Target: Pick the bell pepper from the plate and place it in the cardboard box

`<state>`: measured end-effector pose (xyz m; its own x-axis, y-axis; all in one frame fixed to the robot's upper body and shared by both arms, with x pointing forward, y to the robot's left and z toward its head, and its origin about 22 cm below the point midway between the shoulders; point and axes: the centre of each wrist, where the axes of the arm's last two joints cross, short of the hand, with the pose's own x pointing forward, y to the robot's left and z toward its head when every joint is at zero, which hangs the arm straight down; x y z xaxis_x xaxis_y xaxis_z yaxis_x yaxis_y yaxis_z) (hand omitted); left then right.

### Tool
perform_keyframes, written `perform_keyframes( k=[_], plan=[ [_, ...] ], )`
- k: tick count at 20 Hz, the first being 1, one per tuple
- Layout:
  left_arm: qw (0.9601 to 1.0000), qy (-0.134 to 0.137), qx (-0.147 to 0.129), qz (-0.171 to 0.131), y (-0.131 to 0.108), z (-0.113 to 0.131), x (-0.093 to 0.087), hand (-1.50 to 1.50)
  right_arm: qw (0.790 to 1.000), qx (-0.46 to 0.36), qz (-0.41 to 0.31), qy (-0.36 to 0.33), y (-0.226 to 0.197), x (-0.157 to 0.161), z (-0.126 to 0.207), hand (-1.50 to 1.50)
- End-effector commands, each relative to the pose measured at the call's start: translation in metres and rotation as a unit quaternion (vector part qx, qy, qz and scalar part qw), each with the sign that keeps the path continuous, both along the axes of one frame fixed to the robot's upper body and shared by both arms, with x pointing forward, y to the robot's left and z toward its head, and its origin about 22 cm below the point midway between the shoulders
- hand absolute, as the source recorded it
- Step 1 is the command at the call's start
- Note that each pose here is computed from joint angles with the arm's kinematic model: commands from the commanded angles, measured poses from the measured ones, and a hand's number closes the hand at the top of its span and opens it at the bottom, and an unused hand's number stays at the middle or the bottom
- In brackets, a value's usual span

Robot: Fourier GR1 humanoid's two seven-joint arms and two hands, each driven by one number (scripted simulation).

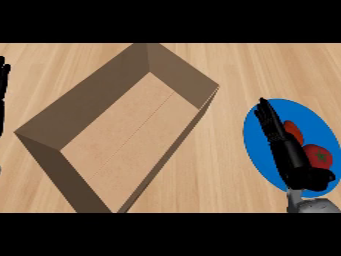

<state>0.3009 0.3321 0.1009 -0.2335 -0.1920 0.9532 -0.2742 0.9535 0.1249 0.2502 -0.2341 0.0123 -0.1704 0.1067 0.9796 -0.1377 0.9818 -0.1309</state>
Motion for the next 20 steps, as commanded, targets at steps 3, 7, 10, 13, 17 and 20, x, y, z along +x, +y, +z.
perform_keyframes(
  k=[3,7,10,13,17,20],
  plan=[
    [0.9926,0.084,0.085,0.021,0.022,-0.031,-0.016,0.0,0.989,-0.019,0.145,0.013,-0.043,0.029,0.032,-1.5],
    [0.9819,0.153,0.108,0.025,0.028,-0.056,-0.027,0.0,0.928,-0.239,0.249,-0.138,-0.044,0.043,0.113,-1.5],
    [0.9718,0.183,0.146,0.027,0.029,-0.071,-0.035,0.0,0.895,-0.303,0.32,-0.071,-0.086,0.04,0.092,-1.5],
    [0.9675,0.193,0.16,0.033,0.03,-0.073,-0.033,0.0,0.932,-0.128,0.334,-0.057,-0.132,0.041,0.053,-1.5],
    [0.9676,0.191,0.164,0.022,0.026,-0.072,-0.031,0.0,0.921,-0.09,0.372,-0.077,-0.165,0.052,0.069,-1.5],
    [0.9664,0.199,0.162,0.017,0.012,-0.081,-0.03,0.0,0.904,-0.166,0.378,-0.115,-0.162,0.065,0.086,-1.5]
  ],
)
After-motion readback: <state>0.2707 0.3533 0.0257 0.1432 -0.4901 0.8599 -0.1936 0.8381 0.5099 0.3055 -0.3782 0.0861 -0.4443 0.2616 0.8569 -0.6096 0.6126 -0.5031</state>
